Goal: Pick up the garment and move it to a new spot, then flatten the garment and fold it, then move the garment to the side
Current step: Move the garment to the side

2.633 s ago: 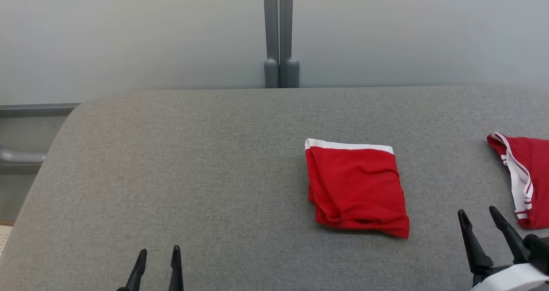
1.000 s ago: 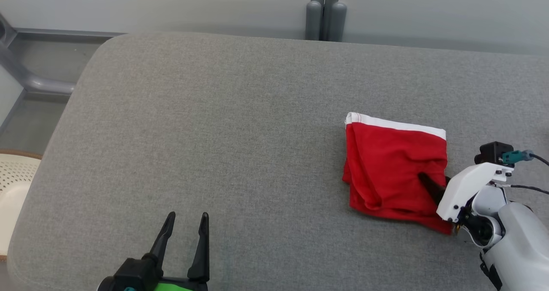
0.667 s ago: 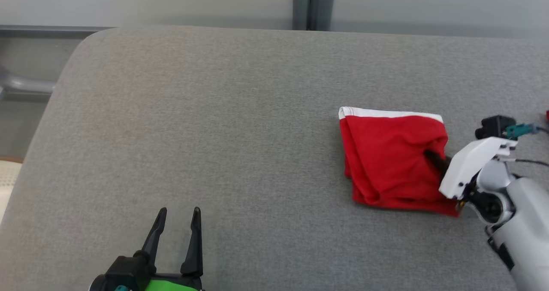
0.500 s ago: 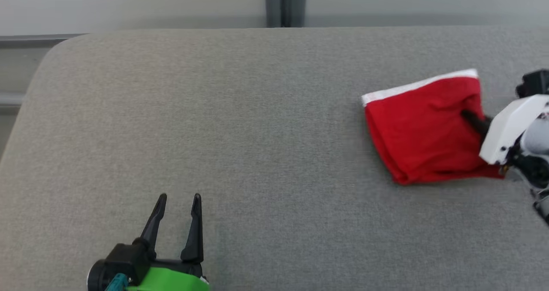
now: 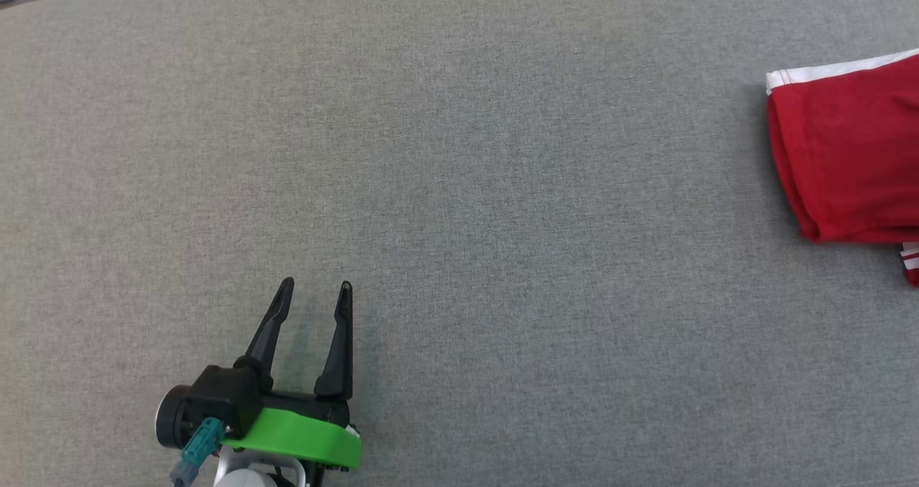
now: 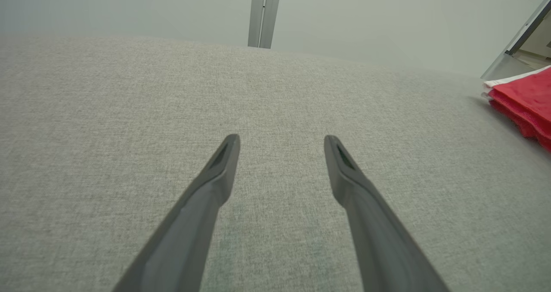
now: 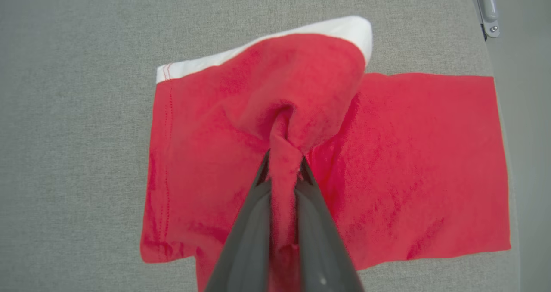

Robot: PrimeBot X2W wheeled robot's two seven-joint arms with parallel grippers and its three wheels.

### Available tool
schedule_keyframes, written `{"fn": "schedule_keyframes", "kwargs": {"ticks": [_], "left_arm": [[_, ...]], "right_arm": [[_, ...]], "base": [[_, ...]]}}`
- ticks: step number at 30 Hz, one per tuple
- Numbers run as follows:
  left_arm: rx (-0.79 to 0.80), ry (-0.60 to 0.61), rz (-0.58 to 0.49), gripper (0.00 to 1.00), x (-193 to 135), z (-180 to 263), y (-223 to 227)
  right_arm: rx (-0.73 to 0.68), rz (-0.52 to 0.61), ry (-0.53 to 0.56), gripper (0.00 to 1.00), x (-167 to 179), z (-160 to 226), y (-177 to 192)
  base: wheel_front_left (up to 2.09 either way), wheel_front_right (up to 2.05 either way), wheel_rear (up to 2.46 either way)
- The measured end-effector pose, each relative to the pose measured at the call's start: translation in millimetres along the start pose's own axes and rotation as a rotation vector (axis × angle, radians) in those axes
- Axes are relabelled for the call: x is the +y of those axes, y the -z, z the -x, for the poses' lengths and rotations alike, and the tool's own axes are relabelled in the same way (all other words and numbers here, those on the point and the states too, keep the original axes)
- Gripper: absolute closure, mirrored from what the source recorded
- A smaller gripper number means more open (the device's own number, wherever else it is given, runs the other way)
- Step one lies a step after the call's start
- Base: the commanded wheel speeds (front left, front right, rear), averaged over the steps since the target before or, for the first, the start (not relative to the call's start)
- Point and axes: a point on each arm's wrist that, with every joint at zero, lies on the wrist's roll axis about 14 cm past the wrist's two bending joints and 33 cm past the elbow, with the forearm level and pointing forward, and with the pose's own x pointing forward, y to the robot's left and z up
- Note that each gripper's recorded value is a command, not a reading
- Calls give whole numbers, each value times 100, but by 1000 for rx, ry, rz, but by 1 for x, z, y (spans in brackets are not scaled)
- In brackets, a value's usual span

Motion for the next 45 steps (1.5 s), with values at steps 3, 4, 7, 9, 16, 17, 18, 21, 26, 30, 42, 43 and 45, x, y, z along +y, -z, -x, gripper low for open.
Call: {"fn": "schedule_keyframes", "kwargs": {"ticks": [3,4,7,9,16,17,18,21,26,30,42,43,45], "left_arm": [[7,-12,-1,0,4,-1,3],[6,-16,-2,0,6,0,2],[6,-21,-6,0,8,1,2],[9,-20,-9,0,9,2,2],[20,-17,-7,0,8,3,6],[19,-17,-4,0,7,3,6],[18,-16,-4,0,7,3,5],[14,-19,-3,0,6,5,4],[8,-36,-6,0,9,14,1],[-29,-44,-15,0,10,22,-12],[-118,-178,-20,0,36,73,-37],[-131,-182,-23,0,36,75,-41],[-161,-183,-29,0,35,78,-50]], "right_arm": [[30,0,25,100,-12,3,1],[35,2,36,100,-17,5,0],[67,31,97,100,-36,11,1],[98,59,147,100,-49,13,6],[31,160,318,0,-84,6,13],[33,160,328,0,-86,3,18],[48,159,331,0,-86,0,25],[64,162,327,0,-84,-4,43],[-119,166,289,0,-70,3,24],[-363,166,261,0,-56,27,-7],[-925,66,120,0,36,109,12],[-935,69,113,0,44,113,21],[-962,18,102,0,59,120,39]], "base": [[0,0,0],[0,0,0],[0,0,0],[0,0,0],[0,0,0],[0,0,0],[0,0,0],[0,0,0],[0,0,0],[0,0,0],[0,0,0],[0,0,0],[0,0,0]]}}
